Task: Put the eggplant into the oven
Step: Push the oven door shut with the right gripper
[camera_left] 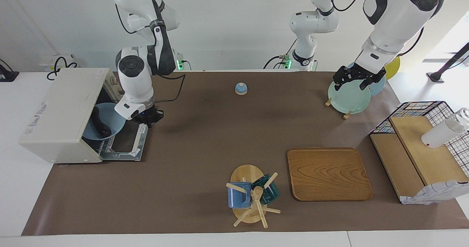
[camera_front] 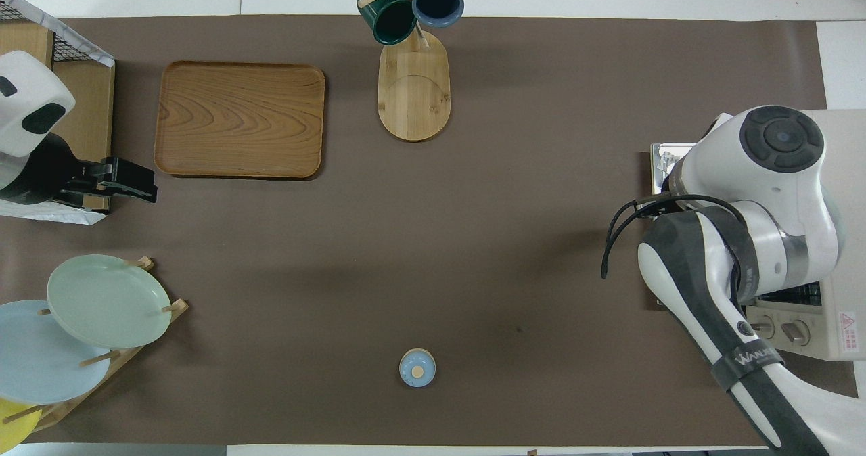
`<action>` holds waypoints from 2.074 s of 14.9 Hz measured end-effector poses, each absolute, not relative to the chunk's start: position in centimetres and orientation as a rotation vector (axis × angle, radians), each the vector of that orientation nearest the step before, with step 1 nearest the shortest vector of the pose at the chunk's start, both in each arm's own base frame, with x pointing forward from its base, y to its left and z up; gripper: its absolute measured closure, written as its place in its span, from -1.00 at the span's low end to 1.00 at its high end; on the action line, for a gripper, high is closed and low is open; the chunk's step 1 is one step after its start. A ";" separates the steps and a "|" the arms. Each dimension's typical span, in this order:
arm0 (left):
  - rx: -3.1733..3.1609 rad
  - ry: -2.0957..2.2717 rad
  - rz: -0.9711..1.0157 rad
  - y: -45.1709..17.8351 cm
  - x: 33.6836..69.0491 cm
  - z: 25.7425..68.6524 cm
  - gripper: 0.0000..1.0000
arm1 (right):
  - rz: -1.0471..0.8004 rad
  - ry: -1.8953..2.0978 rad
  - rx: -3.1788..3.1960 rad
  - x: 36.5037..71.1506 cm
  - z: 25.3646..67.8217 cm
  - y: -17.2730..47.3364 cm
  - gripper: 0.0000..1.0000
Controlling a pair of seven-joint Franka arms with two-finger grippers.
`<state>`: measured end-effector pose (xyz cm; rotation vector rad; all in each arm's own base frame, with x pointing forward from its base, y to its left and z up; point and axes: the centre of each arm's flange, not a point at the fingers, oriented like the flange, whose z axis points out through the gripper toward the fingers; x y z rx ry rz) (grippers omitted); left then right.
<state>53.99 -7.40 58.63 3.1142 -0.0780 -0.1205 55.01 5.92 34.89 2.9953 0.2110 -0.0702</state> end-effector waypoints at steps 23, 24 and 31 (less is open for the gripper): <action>3.114 -0.078 -0.120 -7.4 54.0 58.6 -1.00 | -0.163 0.430 2.763 54.1 30.0 6.7 0.98; 3.114 -0.078 -0.120 -7.4 54.0 58.6 -1.00 | -0.185 0.441 2.749 54.4 31.2 6.8 0.98; 3.114 -0.078 -0.120 -7.4 54.0 58.6 -1.00 | -0.180 0.497 2.721 55.0 43.7 -0.3 0.98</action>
